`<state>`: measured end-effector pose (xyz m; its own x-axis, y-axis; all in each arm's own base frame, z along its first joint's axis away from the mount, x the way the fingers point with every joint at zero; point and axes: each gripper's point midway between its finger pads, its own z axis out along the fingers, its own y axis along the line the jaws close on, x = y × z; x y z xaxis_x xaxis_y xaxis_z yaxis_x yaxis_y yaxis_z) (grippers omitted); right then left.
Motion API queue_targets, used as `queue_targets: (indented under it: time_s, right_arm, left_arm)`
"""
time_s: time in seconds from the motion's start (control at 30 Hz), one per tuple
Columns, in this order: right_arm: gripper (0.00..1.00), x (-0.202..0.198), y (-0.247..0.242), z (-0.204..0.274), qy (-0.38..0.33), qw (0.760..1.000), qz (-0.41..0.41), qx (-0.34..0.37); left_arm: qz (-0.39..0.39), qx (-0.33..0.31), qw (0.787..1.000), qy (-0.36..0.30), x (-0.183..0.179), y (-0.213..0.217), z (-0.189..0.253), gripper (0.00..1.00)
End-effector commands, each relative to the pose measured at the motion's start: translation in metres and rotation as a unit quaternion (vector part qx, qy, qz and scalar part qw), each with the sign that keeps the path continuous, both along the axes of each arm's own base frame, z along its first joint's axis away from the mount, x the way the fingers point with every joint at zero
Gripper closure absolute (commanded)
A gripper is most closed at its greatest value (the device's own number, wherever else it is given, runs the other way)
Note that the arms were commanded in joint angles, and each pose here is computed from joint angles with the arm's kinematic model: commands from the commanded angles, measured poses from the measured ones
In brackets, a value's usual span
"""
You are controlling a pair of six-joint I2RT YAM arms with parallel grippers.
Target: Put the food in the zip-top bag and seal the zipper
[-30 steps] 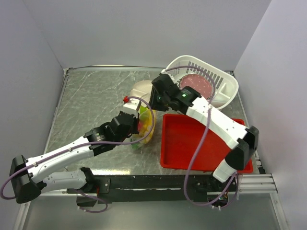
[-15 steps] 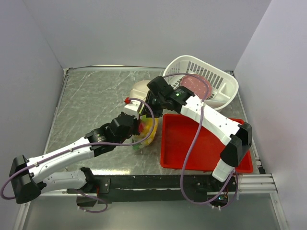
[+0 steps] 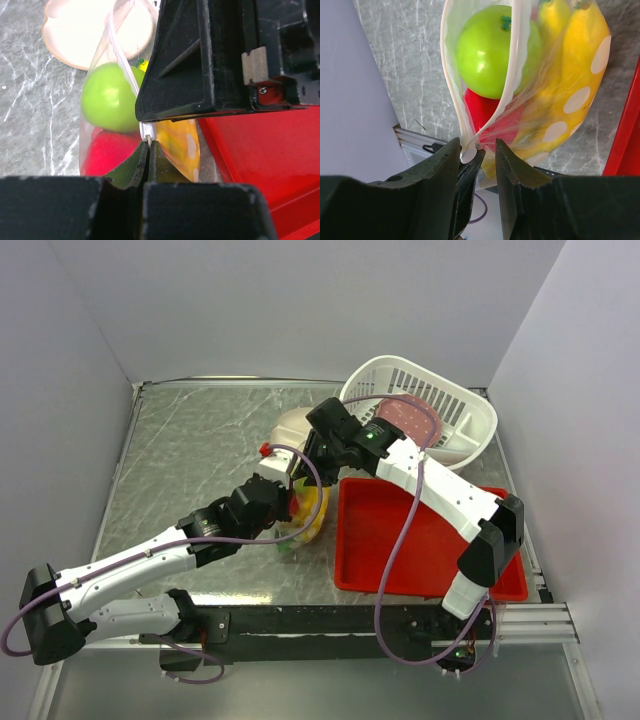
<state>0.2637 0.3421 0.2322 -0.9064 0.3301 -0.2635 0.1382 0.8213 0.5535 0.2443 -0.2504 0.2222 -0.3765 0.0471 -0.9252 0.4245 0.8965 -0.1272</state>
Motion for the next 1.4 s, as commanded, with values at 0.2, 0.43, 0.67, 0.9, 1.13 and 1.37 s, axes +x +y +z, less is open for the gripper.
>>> queue_targets:
  time_s: [0.2,0.43,0.67,0.9,1.13,1.37]
  right_arm:
    - [0.58,-0.006,-0.009,0.033,-0.018,0.999,-0.015,0.042]
    - [0.58,-0.008,-0.008,0.033,-0.017,0.999,-0.011,0.05]
    - [0.58,-0.005,0.001,0.026,-0.006,0.999,-0.008,0.053]
    - [0.59,-0.002,0.008,0.017,0.006,0.999,-0.001,0.05]
    - [0.76,-0.002,0.009,0.013,0.005,0.998,0.003,0.058]
    - [0.96,0.012,-0.005,0.007,0.007,0.999,-0.009,0.05]
  left_arm:
    - [-0.012,-0.053,0.998,-0.037,0.005,-0.013,0.033,0.99]
    - [-0.01,-0.053,0.998,-0.034,0.005,-0.013,0.032,0.99]
    - [-0.032,-0.058,0.997,-0.043,0.002,-0.019,0.038,0.99]
    - [-0.031,-0.047,0.998,-0.043,0.004,-0.019,0.033,0.99]
    - [-0.025,-0.042,0.998,-0.037,0.004,-0.017,0.027,0.99]
    - [-0.013,-0.05,0.998,-0.025,0.001,-0.011,0.028,0.99]
